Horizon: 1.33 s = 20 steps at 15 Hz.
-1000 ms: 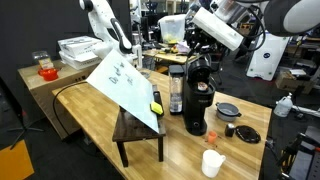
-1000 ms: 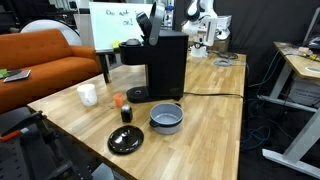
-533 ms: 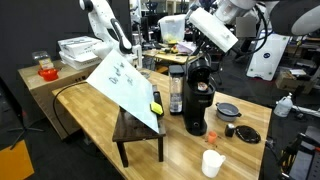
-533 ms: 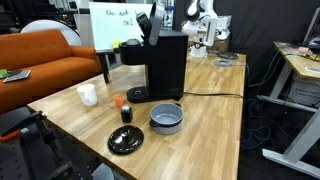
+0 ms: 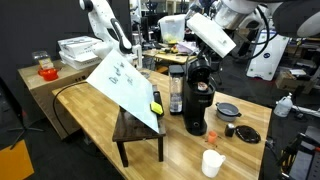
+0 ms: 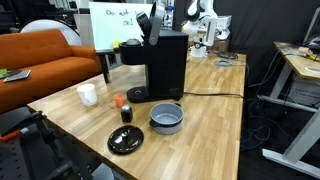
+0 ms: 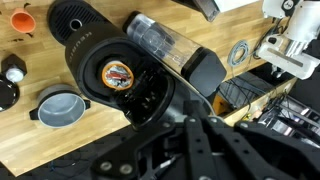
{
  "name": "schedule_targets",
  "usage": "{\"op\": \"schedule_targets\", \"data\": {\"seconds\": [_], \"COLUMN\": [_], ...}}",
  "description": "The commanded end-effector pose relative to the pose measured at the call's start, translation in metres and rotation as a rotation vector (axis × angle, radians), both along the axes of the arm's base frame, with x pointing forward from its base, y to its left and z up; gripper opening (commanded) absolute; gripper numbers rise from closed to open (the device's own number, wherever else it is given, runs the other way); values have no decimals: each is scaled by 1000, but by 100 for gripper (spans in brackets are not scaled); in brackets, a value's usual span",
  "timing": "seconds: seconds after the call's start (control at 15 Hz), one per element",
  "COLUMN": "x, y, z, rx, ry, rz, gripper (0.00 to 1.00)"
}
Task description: Pick the small tin on the table, put it in the coffee maker then close it
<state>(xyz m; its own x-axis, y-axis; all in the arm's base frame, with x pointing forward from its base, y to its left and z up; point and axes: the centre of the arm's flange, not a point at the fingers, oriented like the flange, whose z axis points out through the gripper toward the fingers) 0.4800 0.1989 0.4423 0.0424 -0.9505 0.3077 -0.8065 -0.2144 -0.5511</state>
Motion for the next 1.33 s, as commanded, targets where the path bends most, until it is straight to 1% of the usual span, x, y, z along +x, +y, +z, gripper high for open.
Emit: {"op": "schedule_targets", "data": {"seconds": [0.0, 0.07, 0.2, 0.47, 0.67, 1.0, 1.27], "x": [17, 4, 13, 14, 20, 30, 39], "y": [-26, -13, -27, -24, -27, -31, -38], "z": [-30, -17, -35, -32, -25, 1, 17], "rx": [21, -2, 8, 15, -5, 33, 31], "ry": [43, 32, 58, 50, 16, -47, -101], "rz": [-15, -22, -34, -23, -64, -123, -193], "gripper": [0, 1, 1, 0, 0, 0, 0]}}
